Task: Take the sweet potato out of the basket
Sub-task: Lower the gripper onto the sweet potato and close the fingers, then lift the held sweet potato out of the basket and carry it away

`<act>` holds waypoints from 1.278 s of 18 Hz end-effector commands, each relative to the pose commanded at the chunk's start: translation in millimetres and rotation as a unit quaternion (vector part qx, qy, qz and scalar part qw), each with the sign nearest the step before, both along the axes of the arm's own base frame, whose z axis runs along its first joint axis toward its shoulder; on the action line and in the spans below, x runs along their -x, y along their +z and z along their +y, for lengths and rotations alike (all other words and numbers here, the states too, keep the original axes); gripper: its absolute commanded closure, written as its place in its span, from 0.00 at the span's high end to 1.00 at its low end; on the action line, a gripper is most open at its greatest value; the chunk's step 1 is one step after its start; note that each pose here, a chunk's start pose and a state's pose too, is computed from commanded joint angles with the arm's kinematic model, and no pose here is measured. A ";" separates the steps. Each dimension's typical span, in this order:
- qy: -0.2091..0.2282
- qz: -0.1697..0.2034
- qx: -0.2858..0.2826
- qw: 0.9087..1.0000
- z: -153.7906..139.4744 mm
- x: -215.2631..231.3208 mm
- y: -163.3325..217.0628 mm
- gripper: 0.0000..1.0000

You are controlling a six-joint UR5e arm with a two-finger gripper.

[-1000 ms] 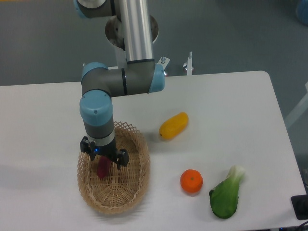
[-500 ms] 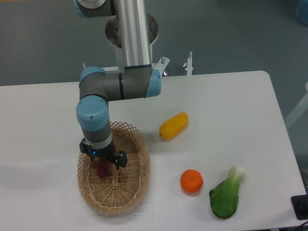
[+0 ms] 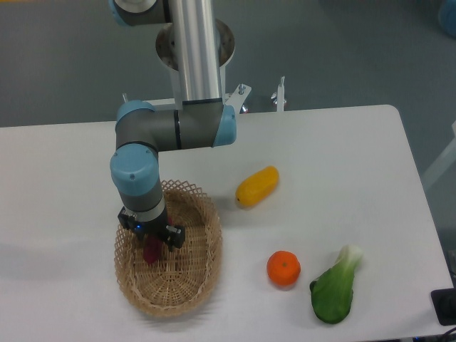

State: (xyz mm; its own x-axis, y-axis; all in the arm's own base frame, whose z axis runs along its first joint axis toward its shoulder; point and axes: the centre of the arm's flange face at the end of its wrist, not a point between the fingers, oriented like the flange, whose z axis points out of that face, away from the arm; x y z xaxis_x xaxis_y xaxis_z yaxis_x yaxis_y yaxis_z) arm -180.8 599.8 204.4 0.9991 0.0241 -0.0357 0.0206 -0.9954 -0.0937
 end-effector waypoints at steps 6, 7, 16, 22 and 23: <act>-0.013 0.004 -0.005 1.000 2.4 1.3 6.5 0.37; -0.014 0.006 -0.007 1.000 4.1 2.3 9.1 0.37; -0.050 0.072 -0.071 0.994 -8.0 79.7 106.9 0.37; -0.039 0.111 -0.082 0.990 -71.3 167.9 157.0 0.37; -0.042 0.114 -0.078 0.989 -81.3 182.0 157.8 0.37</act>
State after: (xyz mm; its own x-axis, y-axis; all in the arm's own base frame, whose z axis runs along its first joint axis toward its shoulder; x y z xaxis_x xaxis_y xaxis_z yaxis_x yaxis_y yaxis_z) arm -362.8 518.5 362.2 0.9641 -0.0350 -0.2634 -0.1006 -0.9656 -0.2399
